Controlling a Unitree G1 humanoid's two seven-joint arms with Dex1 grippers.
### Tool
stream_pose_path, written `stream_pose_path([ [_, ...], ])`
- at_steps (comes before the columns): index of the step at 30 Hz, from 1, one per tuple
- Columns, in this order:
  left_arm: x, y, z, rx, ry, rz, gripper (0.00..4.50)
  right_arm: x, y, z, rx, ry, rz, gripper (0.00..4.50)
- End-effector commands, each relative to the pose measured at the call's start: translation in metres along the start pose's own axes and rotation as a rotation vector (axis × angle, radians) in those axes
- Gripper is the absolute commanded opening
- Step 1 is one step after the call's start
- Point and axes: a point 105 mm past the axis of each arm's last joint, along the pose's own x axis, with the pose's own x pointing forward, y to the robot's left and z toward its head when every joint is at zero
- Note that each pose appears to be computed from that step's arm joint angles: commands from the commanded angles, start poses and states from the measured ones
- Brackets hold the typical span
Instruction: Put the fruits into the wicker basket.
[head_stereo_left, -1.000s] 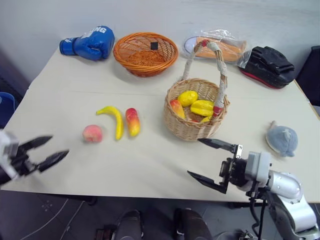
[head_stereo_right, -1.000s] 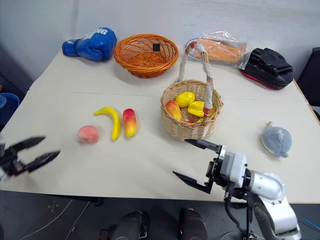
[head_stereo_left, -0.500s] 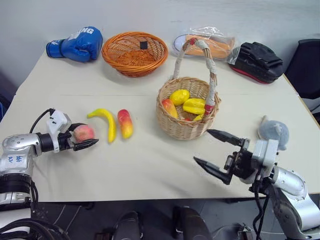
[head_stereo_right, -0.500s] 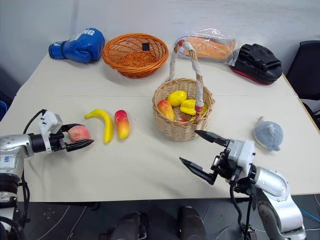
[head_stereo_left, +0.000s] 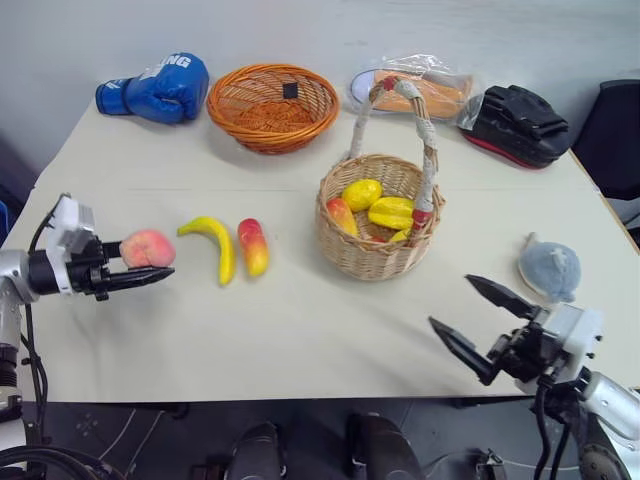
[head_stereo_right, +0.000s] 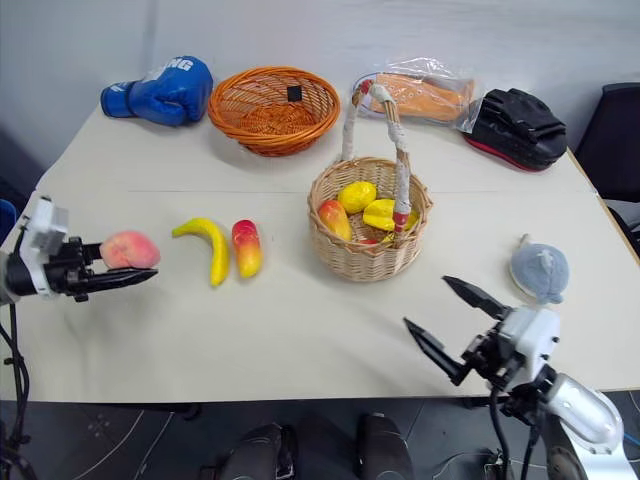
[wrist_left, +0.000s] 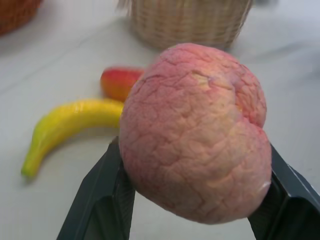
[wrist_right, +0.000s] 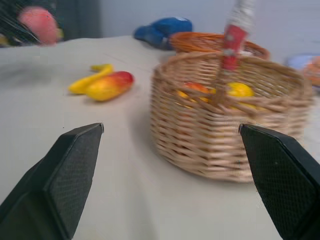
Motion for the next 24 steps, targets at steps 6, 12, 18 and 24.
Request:
stream_pose_path([
  [6, 0.166, -0.009, 0.06, 0.236, -0.153, -0.208, 2.38, -0.015, -0.028, 0.016, -0.122, -0.056, -0.099, 4.5],
  [12, 0.228, -0.004, 0.059, 0.309, -0.108, -0.165, 2.38, -0.005, -0.019, 0.024, -0.111, -0.106, -0.12, 4.5],
  [18, 0.253, -0.003, 0.065, 0.25, -0.16, -0.13, 2.38, 0.011, 0.003, 0.032, -0.075, -0.132, -0.114, 4.5],
  [24, 0.246, 0.0, 0.081, 0.247, -0.252, -0.112, 4.36, 0.017, 0.008, 0.036, -0.063, -0.123, -0.105, 4.5],
])
